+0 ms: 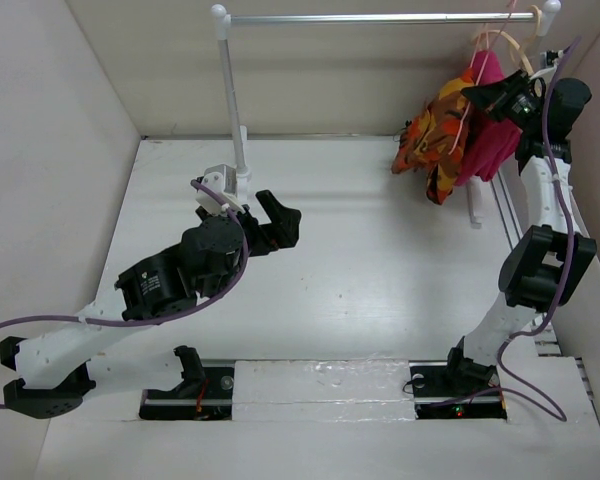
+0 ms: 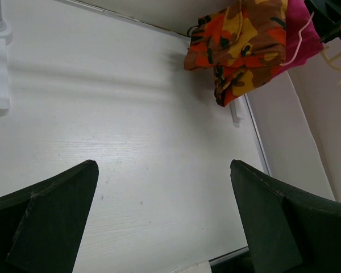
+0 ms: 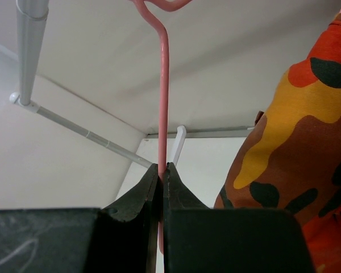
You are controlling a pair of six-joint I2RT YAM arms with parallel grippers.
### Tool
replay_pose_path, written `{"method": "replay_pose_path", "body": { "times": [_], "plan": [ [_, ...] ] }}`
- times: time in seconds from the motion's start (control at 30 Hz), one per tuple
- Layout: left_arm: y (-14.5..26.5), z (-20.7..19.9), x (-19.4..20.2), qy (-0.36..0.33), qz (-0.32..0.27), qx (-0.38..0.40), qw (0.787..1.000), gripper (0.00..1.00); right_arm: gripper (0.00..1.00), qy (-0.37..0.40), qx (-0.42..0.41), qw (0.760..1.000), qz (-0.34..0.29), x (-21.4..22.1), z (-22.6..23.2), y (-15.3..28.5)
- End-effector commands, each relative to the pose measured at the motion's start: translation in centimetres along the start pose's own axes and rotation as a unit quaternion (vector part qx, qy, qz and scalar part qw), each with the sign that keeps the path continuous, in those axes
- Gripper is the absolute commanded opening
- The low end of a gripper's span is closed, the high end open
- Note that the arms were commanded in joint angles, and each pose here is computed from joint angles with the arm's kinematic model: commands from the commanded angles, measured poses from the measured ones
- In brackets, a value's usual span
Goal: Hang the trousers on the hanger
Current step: Place the hanger at the clothesline.
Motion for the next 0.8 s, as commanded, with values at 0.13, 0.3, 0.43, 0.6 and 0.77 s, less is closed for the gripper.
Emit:
{"method": "replay_pose_path", "body": {
  "times": [0.13, 0.3, 0.43, 0.6, 0.77],
  "plan": [
    [0.3, -0.9, -1.1, 0.033, -0.015, 0.015, 0.999, 0.99, 0.14, 0.078, -0.018, 0.996, -0.043, -2.3, 1.1, 1.1],
    [0.7, -0.6, -1.3, 0.04, -0.016, 0.013, 0.999, 0.99, 0.32, 0.076, -0.025, 0.996, -0.038, -1.6, 1.8, 1.2],
    [0.8, -0.3, -1.1, 0.046, -0.013, 0.013, 0.999, 0.99, 0.46, 0.09, -0.032, 0.995, -0.042, -2.0, 2.9, 1.8],
    [0.8, 0.2, -0.9, 0.042, -0.012, 0.003, 0.999, 0.99, 0.54, 0.13, -0.027, 0.989, -0.066, -3.8, 5.8, 3.4],
    [0.6, 0.3, -0.9, 0.034, -0.012, -0.006, 0.999, 0.99, 0.61, 0.19, 0.097, 0.974, -0.073, -5.6, 6.1, 6.6]
  ]
}}
Point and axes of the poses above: each gripper's point midway between its finger pads, its own y axis back along the fingers, its own z axis along the line the jaws close on, x = y × z, the point moved 4 cm from there along y, back along the fingers, and after that the axes turned 14 degrees about y, right-handed, at the moved point
